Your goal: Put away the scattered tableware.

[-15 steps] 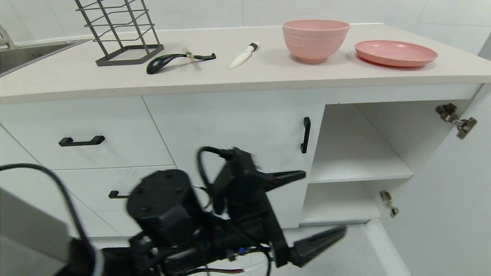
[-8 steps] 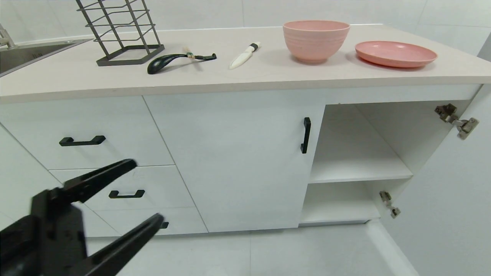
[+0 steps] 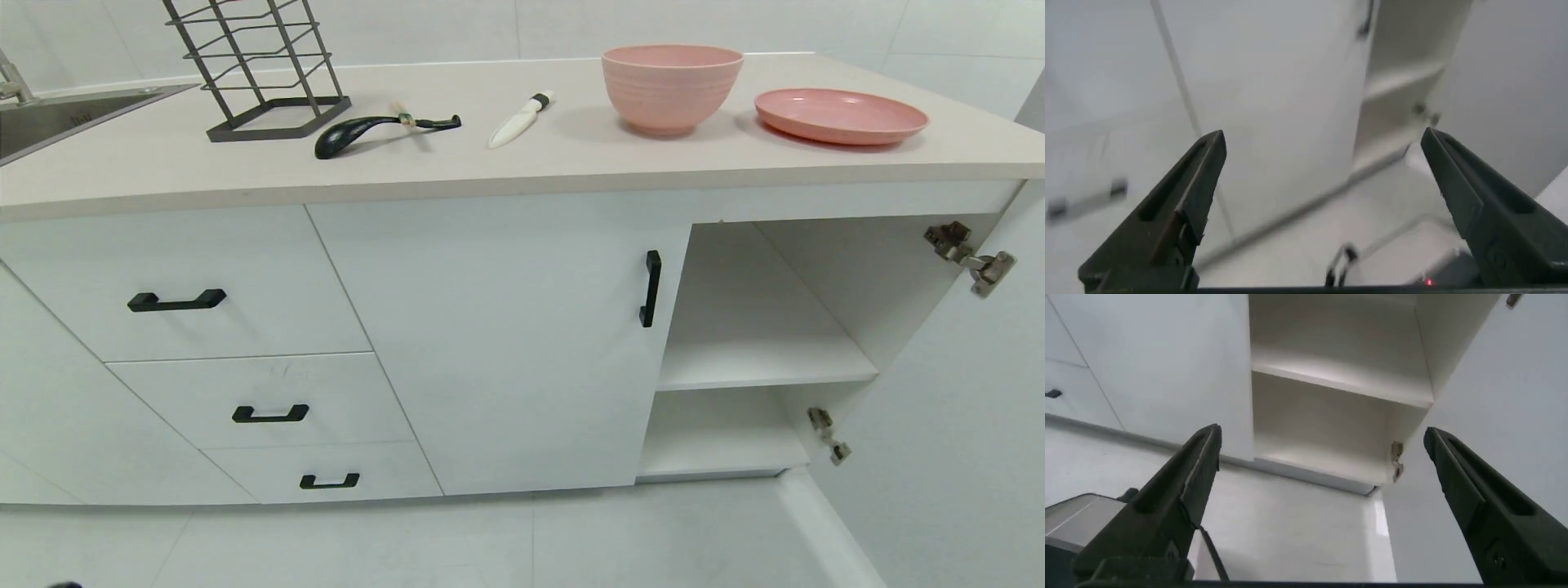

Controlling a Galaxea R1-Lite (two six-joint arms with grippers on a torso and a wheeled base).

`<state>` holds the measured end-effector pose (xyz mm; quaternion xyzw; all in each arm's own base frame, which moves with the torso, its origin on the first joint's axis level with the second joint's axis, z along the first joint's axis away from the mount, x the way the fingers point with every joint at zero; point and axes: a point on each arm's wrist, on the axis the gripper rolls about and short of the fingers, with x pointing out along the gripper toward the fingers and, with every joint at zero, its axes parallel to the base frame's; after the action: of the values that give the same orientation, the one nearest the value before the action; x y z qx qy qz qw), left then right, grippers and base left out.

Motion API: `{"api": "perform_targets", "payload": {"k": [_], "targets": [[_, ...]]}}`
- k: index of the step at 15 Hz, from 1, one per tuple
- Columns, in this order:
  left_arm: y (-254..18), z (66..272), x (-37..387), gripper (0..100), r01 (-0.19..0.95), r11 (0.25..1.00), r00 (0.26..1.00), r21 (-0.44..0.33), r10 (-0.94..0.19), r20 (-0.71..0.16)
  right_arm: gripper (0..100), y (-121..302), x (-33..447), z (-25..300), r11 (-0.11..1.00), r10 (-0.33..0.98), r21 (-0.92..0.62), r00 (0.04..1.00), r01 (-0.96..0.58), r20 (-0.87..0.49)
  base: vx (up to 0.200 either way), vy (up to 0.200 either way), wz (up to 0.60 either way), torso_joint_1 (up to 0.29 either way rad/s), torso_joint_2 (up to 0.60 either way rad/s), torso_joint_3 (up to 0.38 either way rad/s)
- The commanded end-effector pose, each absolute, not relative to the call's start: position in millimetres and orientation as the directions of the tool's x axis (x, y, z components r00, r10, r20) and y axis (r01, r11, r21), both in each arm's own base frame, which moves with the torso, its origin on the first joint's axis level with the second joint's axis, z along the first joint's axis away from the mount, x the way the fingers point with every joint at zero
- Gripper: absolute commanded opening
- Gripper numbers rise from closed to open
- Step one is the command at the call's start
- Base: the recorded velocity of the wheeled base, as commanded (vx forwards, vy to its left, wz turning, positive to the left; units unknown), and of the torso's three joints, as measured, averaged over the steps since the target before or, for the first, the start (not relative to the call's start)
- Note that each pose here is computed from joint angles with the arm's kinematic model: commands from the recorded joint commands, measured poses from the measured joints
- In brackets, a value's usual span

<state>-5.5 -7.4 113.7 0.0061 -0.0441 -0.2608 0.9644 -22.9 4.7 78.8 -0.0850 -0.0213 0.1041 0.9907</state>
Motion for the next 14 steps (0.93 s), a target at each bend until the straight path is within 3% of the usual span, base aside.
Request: {"api": "perform_targets", "payload": {"k": [1, 2, 4, 6, 11, 14], "targets": [[-5, 86, -17, 100, 0.394, 0.918, 0.919, 0.033, -0.394, -0.012, 100, 4, -23, 79, 0.971, 0.198, -0.144, 0.98, -0.192, 0.03, 0.0, 0.0, 0.0, 0.0, 0.0, 0.0], [-4, 82, -17, 100, 0.324, 0.946, 0.945, 0.027, -0.322, -0.05, 100, 4, -23, 79, 0.981, 0.163, -0.112, 0.986, -0.159, 0.03, 0.0, 0.0, 0.0, 0.0, 0.0, 0.0], [-5, 80, -21, 100, 0.203, 0.978, 0.979, 0.048, -0.204, 0.015, 100, 1, -23, 76, 0.996, 0.046, -0.077, 0.999, -0.046, 0.005, 0.0, 0.0, 0.0, 0.0, 0.0, 0.0], [1, 79, -23, 100, -0.049, 0.998, 0.998, 0.049, 0.048, 0.031, 100, 1, -23, 76, 0.999, 0.043, -0.029, 0.999, -0.043, 0.003, 0.0, 0.0, 0.0, 0.0, 0.0, 0.0], [1, 76, -23, 100, -0.038, 0.997, 0.999, 0.07, 0.038, 0.002, 100, 1, -23, 76, 0.999, 0.043, -0.025, 0.999, -0.043, 0.002, 0.0, 0.0, 0.0, 0.0, 0.0, 0.0], [0, 76, -23, 100, -0.018, 1.0, 1.0, -0.011, 0.018, 0.002, 100, 1, -23, 75, 0.999, 0.044, -0.025, 0.999, -0.044, 0.0, 0.0, 0.0, 0.0, 0.0, 0.0, 0.0]]}}
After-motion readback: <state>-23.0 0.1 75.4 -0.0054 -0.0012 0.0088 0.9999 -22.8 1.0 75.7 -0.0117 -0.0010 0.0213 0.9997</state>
